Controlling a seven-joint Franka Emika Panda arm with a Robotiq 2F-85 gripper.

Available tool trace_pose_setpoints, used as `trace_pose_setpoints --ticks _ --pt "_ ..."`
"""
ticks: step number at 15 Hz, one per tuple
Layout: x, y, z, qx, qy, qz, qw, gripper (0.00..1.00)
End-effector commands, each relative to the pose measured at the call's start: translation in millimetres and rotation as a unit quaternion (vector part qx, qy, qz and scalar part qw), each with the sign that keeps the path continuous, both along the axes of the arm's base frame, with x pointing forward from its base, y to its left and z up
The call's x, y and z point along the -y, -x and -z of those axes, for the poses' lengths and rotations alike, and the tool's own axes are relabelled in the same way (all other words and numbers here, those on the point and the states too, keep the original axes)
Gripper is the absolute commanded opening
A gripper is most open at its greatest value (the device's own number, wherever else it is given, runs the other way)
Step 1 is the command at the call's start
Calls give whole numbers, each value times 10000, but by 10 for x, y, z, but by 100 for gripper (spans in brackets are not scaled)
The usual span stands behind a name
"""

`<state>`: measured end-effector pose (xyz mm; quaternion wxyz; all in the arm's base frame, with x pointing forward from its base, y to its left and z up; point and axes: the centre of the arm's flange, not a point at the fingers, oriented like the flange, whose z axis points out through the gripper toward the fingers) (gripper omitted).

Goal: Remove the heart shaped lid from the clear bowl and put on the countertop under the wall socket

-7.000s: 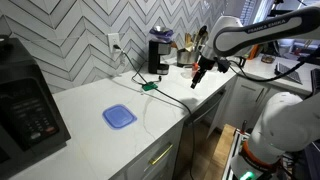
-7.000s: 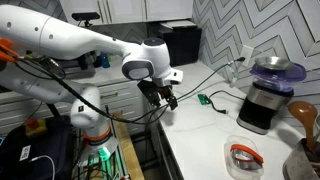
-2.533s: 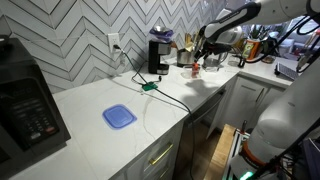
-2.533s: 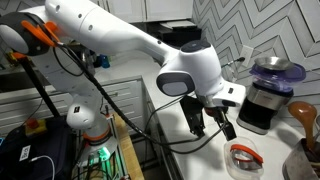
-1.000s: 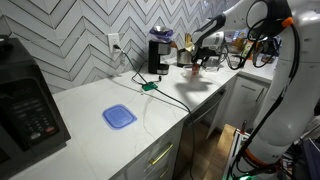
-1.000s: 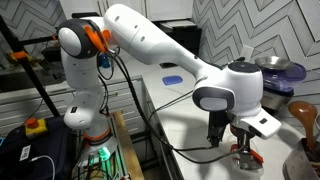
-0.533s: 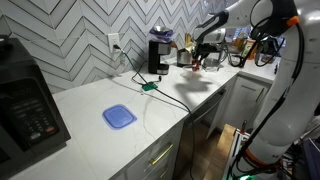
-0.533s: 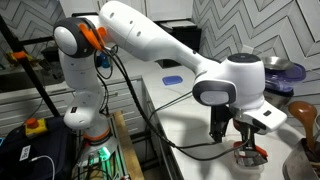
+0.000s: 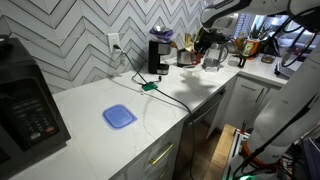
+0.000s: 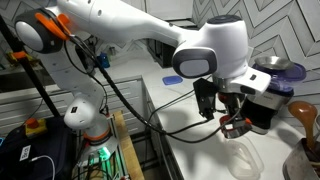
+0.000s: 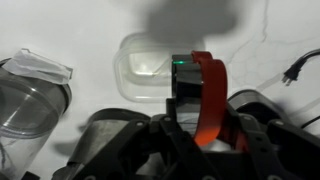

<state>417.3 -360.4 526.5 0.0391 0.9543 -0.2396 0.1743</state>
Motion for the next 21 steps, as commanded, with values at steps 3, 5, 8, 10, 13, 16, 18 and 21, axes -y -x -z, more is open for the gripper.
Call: trace_pose_setpoints --ticks 3,5,8,10,13,16,18,21 --pt "-1216 534 178 -198 -90 -1548 9877 19" --pt "-1487 608 165 -185 -165 -2099 9774 19" --pt "-1410 400 167 -190 -127 -1924 9811 44" --pt "-1445 459 151 -149 -114 -1993 9798 44" --pt "-1441 467 151 -147 -107 -2020 9792 44" --pt "-1905 375 184 -206 22 -2511 9677 19" --pt "-2462 320 142 -125 234 -3079 9511 19" --pt "-3201 251 -30 77 427 -3875 9208 19"
